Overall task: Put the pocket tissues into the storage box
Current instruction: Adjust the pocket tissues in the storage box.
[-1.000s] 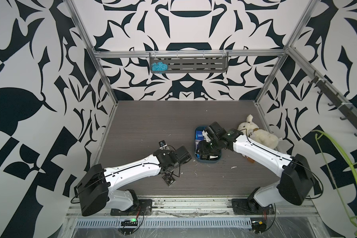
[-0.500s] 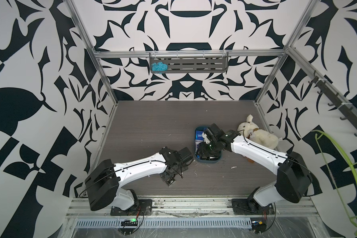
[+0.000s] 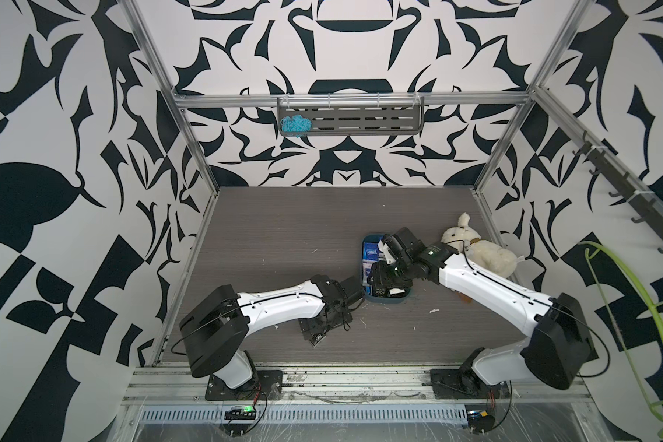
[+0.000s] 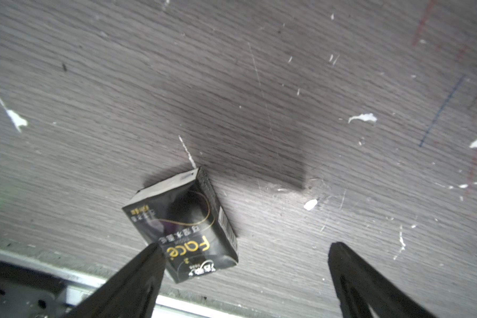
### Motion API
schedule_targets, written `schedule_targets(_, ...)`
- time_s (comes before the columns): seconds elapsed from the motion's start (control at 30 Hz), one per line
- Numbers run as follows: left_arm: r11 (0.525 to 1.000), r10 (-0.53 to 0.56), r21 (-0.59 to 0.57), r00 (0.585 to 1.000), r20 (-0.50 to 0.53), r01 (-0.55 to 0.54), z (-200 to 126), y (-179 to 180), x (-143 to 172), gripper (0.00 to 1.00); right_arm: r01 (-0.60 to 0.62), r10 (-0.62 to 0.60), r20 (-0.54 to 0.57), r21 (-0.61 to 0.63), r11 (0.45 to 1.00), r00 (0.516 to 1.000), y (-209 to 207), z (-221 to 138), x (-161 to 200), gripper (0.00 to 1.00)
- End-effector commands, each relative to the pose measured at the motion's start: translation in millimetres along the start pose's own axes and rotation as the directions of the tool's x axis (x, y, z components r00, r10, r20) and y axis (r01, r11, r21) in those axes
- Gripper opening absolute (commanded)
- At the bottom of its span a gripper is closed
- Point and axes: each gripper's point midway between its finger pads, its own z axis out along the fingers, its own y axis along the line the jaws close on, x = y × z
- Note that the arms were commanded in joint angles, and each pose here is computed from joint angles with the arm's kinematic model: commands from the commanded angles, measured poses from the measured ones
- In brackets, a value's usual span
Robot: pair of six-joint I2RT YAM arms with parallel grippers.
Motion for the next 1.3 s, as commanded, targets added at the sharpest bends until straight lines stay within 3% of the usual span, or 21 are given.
schedule_targets(0.0, 1.000, -0.004, -0.017, 1.000, 0.016, 0.004, 2.0, 9.9, -0.6, 1.00, 0.044, -0.044, 0.050, -0.006, 0.999, 0.998, 10.1, -12.7, -20.7, 0.60)
schedule_targets(0.27, 0.999, -0.025, -0.032, 0.999, 0.027, 0.026, 2.4, 21.0, -0.4, 0.99, 0.037, -0.037, 0.064, 0.008, 0.999, 0.997, 1.6, -19.4, -36.7, 0.60)
schedule_targets(0.53, 0.997, -0.075, 0.012, 0.992, 0.106, 0.074, -18.3, 35.1, -12.7, 0.99, 0.026, -0.026, 0.014, -0.008, 1.000, 1.000, -0.4, 2.3, -39.6, 0.60)
schedule_targets(0.83, 0.992, -0.124, 0.003, 0.986, 0.116, 0.124, -19.5, 57.8, -10.6, 0.99, -0.029, 0.025, -0.091, -0.046, 0.999, 0.996, -1.2, 17.8, -10.6, 0.59)
schedule_targets(1.1, 0.991, -0.132, 0.000, 0.984, 0.119, 0.133, -19.7, 62.0, -10.6, 0.99, -0.066, 0.059, -0.114, -0.062, 0.996, 0.992, -2.8, 11.1, 19.3, 0.59)
schedule_targets(1.27, 0.991, -0.127, -0.019, 0.986, 0.105, 0.129, -20.3, 62.1, -8.2, 1.00, -0.058, 0.053, -0.082, -0.067, 0.996, 0.995, -0.2, 2.9, 14.2, 0.59)
